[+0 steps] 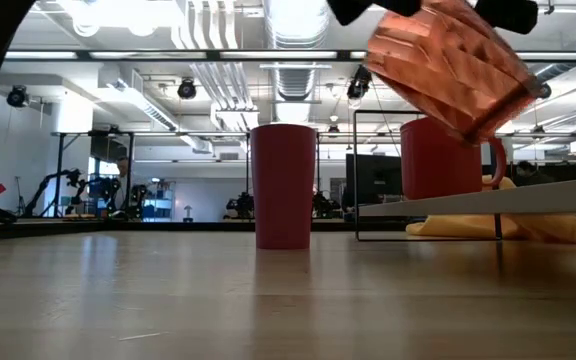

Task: Stack small to large cups/mugs on shelf
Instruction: Put the brown cup on the shelf

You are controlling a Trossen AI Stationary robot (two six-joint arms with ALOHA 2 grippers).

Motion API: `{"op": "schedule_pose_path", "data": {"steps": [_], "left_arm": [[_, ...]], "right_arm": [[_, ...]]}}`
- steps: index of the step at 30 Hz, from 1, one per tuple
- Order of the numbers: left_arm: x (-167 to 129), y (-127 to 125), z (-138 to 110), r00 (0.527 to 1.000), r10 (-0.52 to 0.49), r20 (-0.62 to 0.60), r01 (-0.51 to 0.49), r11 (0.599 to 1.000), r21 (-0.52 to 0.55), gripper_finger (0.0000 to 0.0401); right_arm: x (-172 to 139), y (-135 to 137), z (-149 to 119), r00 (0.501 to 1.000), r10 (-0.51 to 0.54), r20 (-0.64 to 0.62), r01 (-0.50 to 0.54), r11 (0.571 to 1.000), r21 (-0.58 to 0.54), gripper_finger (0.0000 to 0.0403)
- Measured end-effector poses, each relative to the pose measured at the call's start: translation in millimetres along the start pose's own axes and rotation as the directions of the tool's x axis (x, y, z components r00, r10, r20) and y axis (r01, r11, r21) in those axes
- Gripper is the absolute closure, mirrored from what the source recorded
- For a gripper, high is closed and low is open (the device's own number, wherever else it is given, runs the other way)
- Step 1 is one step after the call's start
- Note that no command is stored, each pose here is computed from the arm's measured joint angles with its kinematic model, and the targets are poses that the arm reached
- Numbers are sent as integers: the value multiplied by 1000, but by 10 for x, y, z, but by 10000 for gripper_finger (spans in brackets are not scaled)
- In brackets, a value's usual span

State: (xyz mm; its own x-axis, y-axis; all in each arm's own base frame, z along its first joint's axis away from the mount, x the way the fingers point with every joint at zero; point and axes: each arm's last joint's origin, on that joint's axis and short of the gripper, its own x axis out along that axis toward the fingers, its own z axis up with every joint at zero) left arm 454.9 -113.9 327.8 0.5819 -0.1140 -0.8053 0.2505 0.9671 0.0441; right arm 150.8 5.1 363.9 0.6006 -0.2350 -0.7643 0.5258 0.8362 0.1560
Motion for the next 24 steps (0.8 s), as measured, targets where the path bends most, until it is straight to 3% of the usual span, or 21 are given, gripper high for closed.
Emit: {"op": "schedule_pose_path", "data": {"steps": [5, 15, 24], "left_arm": [[122, 45, 55, 996, 3, 93, -10, 998, 68, 401], [350, 29, -123, 1000, -14, -7, 14, 997, 73, 401], [440, 13, -156, 1000, -15, 2, 15, 997, 74, 401]], "right_arm": [[71, -15, -59, 1000, -13, -20, 14, 999, 30, 394], [137, -20, -103, 999, -28, -43, 30, 999, 43, 394], [140, -19, -102, 999, -28, -44, 31, 998, 53, 394]]}}
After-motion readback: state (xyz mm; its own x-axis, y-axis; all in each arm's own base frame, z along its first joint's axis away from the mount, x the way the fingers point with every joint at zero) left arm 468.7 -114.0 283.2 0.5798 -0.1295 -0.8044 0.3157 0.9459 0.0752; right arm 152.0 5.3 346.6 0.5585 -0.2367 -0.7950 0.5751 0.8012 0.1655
